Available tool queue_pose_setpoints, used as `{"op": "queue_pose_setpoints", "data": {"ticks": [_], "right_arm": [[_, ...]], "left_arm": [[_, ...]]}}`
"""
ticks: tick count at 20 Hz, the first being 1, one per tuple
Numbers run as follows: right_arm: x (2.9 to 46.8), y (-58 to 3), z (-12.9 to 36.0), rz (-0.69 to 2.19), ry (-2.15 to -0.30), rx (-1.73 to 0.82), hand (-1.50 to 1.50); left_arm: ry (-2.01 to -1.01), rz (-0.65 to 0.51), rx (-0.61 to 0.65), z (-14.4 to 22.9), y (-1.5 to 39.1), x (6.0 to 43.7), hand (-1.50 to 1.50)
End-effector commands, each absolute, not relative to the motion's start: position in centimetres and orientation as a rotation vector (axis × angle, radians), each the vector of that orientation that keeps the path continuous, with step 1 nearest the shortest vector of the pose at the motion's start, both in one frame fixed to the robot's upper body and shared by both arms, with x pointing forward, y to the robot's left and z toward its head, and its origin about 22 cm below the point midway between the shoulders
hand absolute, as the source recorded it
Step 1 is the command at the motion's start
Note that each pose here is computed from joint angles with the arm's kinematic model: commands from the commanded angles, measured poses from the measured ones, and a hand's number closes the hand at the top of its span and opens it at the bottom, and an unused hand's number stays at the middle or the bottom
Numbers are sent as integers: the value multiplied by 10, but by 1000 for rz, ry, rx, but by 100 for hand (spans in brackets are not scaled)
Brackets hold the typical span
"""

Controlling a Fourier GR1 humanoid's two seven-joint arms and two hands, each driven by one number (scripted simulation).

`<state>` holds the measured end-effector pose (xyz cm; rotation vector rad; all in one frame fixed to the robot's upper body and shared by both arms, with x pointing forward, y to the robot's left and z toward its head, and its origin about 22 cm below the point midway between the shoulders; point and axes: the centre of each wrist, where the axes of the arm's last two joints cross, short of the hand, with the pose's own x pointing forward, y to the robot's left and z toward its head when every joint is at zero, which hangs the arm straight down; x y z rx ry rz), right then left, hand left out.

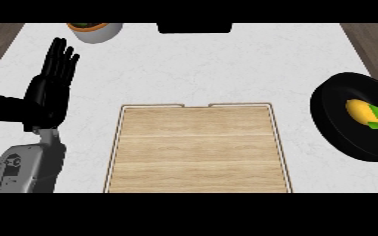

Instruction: Pick the lemon from the tray and place it in the pot

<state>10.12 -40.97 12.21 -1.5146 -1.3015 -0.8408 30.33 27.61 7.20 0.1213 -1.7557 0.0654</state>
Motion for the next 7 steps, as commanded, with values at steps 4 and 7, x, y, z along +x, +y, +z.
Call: {"op": "queue_pose_setpoints", "data": {"ticks": [4, 7], "right_arm": [[45, -404, 109, -843, -1299, -1543, -150], [13, -435, 114, -865, -1300, -1559, -150]], "left_arm": [[-1769, 63, 107, 87, 268, 300, 0], [-1755, 47, 126, 83, 270, 281, 0]]}}
